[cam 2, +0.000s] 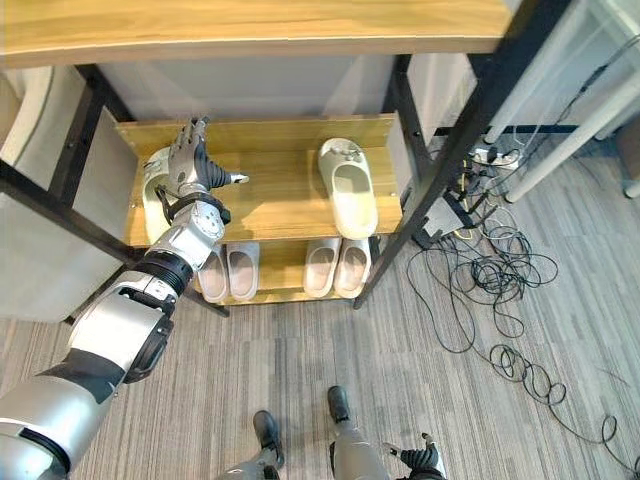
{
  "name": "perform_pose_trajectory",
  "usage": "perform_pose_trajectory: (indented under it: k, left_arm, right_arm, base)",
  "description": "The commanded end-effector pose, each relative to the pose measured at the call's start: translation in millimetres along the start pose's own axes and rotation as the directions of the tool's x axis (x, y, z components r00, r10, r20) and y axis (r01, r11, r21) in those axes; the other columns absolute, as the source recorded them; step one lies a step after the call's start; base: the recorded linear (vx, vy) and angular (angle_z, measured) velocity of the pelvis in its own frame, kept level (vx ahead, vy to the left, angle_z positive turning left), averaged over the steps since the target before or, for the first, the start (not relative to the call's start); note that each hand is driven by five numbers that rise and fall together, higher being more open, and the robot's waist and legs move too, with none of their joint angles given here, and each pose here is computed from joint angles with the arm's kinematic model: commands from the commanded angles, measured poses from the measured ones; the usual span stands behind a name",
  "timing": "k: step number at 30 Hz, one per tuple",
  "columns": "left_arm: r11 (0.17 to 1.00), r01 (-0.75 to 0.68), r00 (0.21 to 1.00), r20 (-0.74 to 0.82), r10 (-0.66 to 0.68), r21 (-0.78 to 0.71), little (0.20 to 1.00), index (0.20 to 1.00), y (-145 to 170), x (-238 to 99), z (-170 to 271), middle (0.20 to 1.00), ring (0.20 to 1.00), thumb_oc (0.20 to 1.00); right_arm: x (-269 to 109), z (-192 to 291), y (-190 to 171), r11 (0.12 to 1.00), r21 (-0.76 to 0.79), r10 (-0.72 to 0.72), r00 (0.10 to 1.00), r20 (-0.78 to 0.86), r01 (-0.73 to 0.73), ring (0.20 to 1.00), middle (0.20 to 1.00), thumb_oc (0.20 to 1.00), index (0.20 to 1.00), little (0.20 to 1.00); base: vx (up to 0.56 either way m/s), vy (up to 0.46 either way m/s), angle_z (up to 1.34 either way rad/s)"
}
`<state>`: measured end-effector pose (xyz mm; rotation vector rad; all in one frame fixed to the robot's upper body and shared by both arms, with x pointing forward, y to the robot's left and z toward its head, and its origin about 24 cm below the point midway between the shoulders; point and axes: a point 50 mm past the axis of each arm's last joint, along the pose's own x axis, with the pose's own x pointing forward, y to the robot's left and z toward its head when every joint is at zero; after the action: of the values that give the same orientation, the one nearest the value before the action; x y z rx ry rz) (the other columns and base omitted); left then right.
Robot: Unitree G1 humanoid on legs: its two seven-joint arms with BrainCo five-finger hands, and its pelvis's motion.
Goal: Arrange the slippers neatly on the shoe rack.
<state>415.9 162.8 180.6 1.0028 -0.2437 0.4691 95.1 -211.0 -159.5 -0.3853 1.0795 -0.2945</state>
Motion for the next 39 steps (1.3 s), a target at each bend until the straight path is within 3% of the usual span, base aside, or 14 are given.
perform_pose_trajectory:
  k: [1, 9, 17, 26, 39]
  left_arm:
    - [0.991, -0.137, 0.989, 0.063, 0.137, 0.004, 1.000, 1.000, 41, 28, 19, 1.000, 1.000, 1.000]
    - [0.977, -0.134, 0.983, 0.143, 0.111, 0.163, 1.000, 1.000, 51, 33, 21, 1.000, 1.000, 1.000]
    - [0.905, -0.178, 0.975, 0.195, 0.109, 0.386, 1.000, 1.000, 63, 42, 23, 1.000, 1.000, 1.000]
    - [0.835, -0.237, 0.968, 0.188, 0.163, 0.496, 1.000, 1.000, 71, 47, 29, 1.000, 1.000, 1.000]
    - [0.801, -0.285, 0.957, 0.109, 0.268, 0.527, 1.000, 1.000, 88, 49, 17, 1.000, 1.000, 1.000]
  right_arm:
    - [-9, -6, 23, 0.998, 0.050, 0.045, 0.999, -0.029, -0.044, 1.000, 1.000, 1.000, 1.000, 1.000]
    - [-10, -2, 31, 0.998, 0.051, 0.049, 0.998, -0.039, -0.047, 1.000, 1.000, 1.000, 1.000, 1.000]
    - [-7, 4, 27, 0.999, 0.040, 0.035, 0.999, -0.016, -0.034, 1.000, 1.000, 1.000, 1.000, 1.000]
    - [-4, 19, 26, 1.000, 0.012, 0.028, 0.999, 0.037, -0.028, 1.000, 1.000, 1.000, 1.000, 1.000]
    - [0, 31, 22, 1.000, -0.016, 0.019, 0.997, 0.073, -0.018, 1.000, 1.000, 1.000, 1.000, 1.000]
  base:
    - [0.04, 0.010, 0.18]
    - [0.04, 0.009, 0.18]
    - [0.00, 0.009, 0.04]
    - [-0.03, 0.017, 0.02]
    - [0.01, 0.008, 0.03]
